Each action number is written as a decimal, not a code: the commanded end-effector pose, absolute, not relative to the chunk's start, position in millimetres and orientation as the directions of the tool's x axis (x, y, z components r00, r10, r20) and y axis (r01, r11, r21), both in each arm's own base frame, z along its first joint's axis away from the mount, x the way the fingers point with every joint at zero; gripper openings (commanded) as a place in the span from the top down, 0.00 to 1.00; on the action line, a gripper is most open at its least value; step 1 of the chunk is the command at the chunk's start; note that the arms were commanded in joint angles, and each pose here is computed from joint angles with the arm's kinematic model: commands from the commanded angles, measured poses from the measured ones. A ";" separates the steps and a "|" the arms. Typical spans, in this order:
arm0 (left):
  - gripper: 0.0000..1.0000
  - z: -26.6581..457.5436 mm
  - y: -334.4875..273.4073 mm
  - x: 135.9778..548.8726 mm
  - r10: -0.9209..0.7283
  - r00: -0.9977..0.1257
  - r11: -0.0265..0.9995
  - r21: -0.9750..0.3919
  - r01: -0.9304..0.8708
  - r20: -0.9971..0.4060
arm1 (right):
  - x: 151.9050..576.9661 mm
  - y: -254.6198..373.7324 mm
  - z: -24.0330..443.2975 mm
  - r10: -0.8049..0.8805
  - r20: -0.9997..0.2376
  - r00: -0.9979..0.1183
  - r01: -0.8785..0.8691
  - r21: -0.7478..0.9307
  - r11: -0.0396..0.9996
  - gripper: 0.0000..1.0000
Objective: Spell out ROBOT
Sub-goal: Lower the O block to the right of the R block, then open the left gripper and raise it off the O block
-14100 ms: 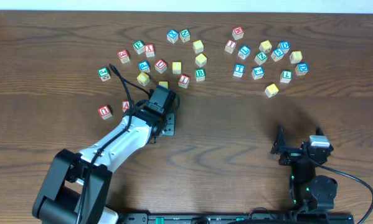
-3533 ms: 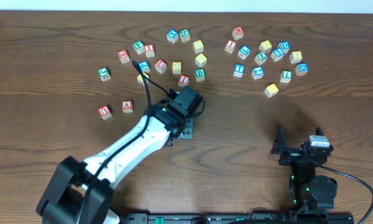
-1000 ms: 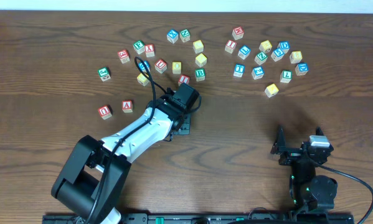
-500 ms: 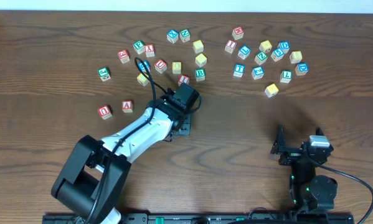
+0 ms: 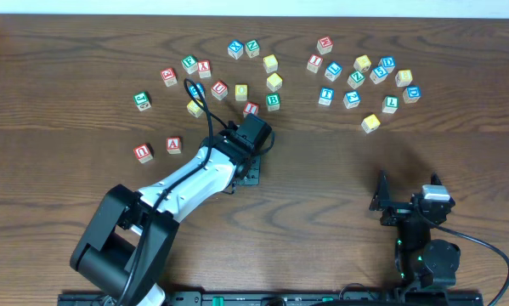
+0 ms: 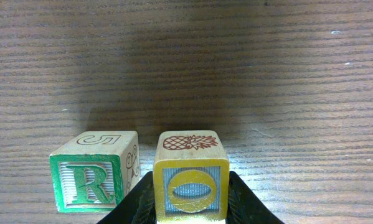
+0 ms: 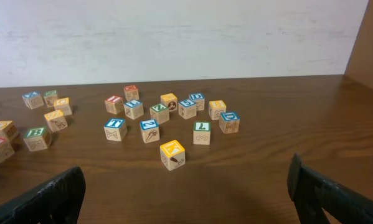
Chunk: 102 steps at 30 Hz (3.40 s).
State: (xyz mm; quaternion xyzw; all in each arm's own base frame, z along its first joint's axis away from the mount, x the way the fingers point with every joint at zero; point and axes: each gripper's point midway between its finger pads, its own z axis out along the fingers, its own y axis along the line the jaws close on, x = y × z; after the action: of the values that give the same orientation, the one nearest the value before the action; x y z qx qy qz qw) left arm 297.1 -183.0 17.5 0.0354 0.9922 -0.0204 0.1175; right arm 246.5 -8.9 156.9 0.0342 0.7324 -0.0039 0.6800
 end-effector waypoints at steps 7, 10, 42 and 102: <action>0.73 8.8 -177.4 291.9 0.070 -0.976 0.997 -0.013 0.075 -0.208 | 246.1 -10.3 156.6 0.055 -0.996 -0.071 0.064 0.050 0.997 0.01; 0.73 8.2 -177.0 291.3 0.070 -0.976 0.997 -0.012 0.074 -0.206 | 246.1 -10.3 156.6 0.055 -0.996 -0.071 0.064 0.050 0.997 0.01; 0.65 6.1 -176.6 290.7 0.070 -0.976 0.997 -0.013 0.075 -0.207 | 246.1 -10.3 156.6 0.055 -0.996 -0.071 0.064 0.050 0.997 0.01; 0.60 24.1 -180.9 296.3 0.068 -0.966 0.996 -0.041 0.081 -0.251 | 246.1 -10.2 156.6 0.055 -0.996 -0.071 0.064 0.050 0.997 0.01</action>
State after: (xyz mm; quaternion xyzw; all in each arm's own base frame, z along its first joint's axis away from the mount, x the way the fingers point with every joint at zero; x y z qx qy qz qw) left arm 296.5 -183.3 19.1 0.0371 0.9917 -0.0242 0.1208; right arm 246.5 -8.9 156.9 0.0342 0.7324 -0.0039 0.6800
